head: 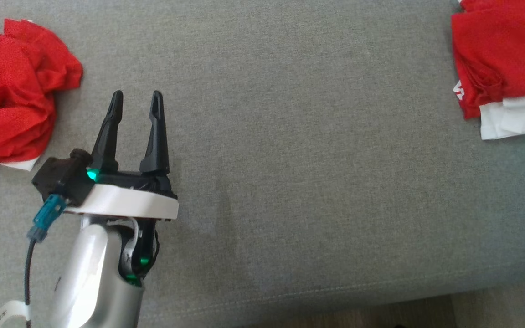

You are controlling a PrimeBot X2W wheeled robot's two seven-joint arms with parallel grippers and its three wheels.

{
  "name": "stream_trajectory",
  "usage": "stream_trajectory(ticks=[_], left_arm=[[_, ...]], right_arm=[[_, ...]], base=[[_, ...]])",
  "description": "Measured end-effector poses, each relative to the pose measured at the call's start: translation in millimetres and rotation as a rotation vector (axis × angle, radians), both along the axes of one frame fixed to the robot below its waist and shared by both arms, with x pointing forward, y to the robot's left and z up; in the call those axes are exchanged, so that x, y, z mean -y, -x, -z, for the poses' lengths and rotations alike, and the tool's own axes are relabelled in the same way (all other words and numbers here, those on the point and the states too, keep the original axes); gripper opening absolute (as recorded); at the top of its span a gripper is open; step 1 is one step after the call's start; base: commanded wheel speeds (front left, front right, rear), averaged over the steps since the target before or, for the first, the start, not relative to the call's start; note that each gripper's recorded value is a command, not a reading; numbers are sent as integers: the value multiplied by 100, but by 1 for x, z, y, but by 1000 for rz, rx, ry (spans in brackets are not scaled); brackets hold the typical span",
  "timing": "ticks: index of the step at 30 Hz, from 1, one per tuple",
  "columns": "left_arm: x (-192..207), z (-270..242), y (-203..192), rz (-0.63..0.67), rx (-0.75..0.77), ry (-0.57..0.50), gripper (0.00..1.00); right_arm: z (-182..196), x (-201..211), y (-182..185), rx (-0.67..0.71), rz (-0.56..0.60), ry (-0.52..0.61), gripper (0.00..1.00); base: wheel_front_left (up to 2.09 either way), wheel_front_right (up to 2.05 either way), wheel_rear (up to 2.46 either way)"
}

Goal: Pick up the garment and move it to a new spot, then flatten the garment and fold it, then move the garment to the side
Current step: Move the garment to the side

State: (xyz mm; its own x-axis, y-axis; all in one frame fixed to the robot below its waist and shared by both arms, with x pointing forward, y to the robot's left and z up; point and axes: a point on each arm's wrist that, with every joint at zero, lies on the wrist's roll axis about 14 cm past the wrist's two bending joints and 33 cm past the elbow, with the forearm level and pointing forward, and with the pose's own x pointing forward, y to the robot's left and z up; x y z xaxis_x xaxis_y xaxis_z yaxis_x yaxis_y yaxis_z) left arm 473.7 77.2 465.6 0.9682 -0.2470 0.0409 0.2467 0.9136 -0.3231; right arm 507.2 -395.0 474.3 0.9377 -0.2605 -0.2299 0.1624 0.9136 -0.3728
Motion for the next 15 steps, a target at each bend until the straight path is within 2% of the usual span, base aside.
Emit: stream_trajectory(ticks=[10,15], left_arm=[[-3,-11,4,-7,18,9,100],[-5,-31,9,-17,58,20,100]], right_arm=[[-27,-22,-9,108,-53,-56,100],[-49,-63,-16,201,-124,-123,100]], base=[[0,0,0],[0,0,0]])
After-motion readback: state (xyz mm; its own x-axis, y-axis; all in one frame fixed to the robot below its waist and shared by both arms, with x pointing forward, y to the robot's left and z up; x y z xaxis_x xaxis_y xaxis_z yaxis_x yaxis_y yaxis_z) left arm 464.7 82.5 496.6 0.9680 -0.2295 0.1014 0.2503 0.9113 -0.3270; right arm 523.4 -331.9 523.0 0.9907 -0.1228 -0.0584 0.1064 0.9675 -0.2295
